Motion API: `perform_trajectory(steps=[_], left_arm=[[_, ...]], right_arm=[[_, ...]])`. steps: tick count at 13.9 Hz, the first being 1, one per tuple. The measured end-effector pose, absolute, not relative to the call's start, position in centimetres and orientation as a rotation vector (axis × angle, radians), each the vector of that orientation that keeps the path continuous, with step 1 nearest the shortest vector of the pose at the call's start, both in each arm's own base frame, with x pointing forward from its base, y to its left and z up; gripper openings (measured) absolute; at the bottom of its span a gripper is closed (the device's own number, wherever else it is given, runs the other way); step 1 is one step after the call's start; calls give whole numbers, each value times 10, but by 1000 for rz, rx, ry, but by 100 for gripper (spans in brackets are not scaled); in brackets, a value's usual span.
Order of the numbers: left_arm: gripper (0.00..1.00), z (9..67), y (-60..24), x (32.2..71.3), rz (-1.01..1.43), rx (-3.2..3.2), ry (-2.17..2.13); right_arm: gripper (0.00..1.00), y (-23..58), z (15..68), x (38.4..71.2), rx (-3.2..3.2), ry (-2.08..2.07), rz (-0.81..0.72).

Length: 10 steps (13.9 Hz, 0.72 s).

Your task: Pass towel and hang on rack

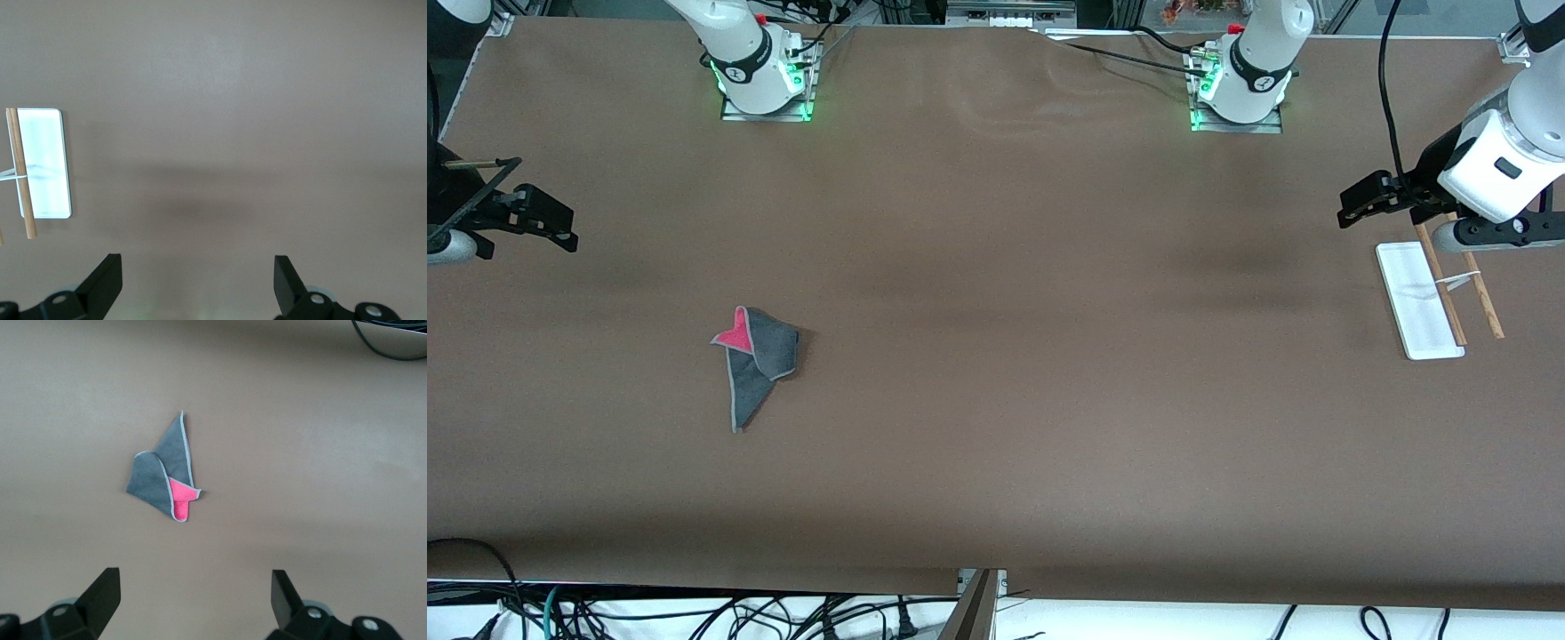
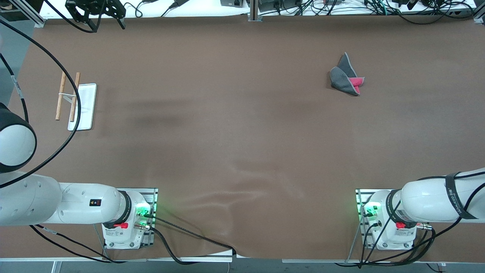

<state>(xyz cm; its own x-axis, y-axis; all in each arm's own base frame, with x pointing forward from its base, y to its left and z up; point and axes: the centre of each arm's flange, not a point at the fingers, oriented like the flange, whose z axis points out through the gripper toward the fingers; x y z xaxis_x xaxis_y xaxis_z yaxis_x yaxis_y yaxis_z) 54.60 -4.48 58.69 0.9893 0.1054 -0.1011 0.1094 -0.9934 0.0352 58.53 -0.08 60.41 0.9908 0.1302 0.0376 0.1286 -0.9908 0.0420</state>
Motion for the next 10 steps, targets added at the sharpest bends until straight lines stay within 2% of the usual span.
perform_trajectory(steps=[10], left_arm=[[100,587,-45,546,-154,3093,167]], right_arm=[[100,4,604,586,3097,214,67]])
